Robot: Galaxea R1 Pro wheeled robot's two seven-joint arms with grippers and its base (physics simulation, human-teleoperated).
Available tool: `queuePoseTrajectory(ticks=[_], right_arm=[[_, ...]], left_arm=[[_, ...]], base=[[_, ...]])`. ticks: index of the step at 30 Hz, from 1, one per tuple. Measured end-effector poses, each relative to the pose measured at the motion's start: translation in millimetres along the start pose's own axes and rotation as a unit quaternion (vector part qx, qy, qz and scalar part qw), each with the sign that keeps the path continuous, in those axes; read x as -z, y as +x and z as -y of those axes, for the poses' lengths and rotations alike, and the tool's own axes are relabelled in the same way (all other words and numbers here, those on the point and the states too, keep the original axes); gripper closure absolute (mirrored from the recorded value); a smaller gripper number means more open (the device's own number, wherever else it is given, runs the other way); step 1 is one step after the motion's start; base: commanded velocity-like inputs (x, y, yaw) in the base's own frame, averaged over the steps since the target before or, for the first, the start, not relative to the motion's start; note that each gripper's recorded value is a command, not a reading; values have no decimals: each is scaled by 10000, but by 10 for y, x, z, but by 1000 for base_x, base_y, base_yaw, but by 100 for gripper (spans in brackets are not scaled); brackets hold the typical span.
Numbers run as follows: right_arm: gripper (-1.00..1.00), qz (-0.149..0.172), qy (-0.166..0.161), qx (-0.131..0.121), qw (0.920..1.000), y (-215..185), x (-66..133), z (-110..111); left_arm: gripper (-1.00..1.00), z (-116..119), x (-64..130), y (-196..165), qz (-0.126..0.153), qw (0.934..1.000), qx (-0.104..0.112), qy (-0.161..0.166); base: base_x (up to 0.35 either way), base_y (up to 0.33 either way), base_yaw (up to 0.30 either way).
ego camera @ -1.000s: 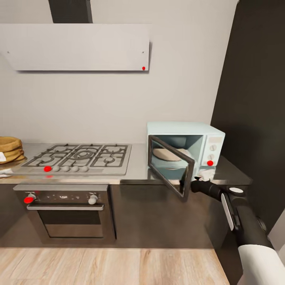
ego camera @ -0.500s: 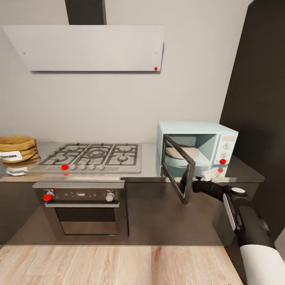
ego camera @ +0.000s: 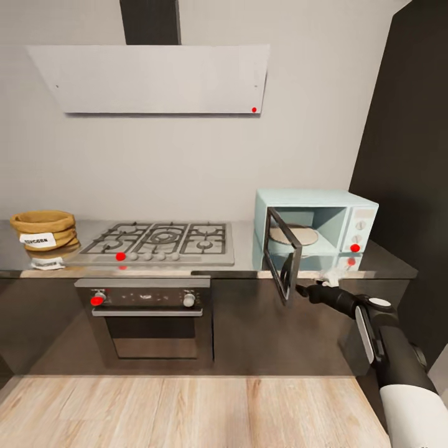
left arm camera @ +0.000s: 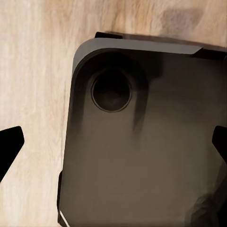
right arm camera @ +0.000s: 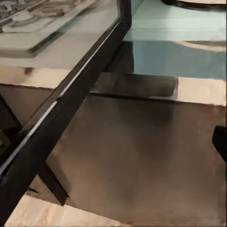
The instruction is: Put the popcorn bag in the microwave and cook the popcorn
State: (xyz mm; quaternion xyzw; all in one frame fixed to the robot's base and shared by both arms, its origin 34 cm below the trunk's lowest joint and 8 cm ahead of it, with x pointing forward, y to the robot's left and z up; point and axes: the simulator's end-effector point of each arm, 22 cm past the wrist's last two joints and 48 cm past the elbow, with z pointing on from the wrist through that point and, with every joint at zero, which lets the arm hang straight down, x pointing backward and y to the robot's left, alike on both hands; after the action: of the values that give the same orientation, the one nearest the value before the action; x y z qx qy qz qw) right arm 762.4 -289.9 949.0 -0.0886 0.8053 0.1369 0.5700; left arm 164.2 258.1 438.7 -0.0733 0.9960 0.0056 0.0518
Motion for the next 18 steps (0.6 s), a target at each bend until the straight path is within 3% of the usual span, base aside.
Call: queuePoseTrajectory(ticks=[1, 2, 6, 7, 9, 12, 15, 18], right_arm=[[-100, 45, 350, -60, 9994, 15, 22, 209], [-100, 78, 454, -68, 9989, 11, 30, 269], [-100, 126, 629, -83, 9979, 12, 42, 368], [-100, -17, 689, -76, 9976, 126, 18, 404], [-100, -534, 813, -74, 9952, 559, -57, 488], [-100, -1503, 842, -187, 9849, 1428, -125, 508], [-100, -2284, 658, -514, 9700, 2206, -96, 351], [-100, -2801, 480, -750, 9558, 2795, -16, 162]], left_arm=[[-100, 0, 0, 2, -1, 10000, 0, 0], [-100, 0, 0, 2, -1, 10000, 0, 0], [-100, 5, 0, 3, -2, 10000, 1, 3], [-100, 8, 0, 4, -3, 10000, 1, 4], [-100, 6, 0, 4, -3, 10000, 2, -4], [-100, 3, 0, 4, -3, 10000, 3, -12], [-100, 4, 0, 5, -4, 10000, 3, -12], [-100, 3, 0, 5, -3, 10000, 0, -13]], base=[[-6, 6, 0], [-3, 3, 0], [0, 0, 0], [0, 0, 0], [0, 0, 0], [0, 0, 0], [0, 0, 0], [0, 0, 0]])
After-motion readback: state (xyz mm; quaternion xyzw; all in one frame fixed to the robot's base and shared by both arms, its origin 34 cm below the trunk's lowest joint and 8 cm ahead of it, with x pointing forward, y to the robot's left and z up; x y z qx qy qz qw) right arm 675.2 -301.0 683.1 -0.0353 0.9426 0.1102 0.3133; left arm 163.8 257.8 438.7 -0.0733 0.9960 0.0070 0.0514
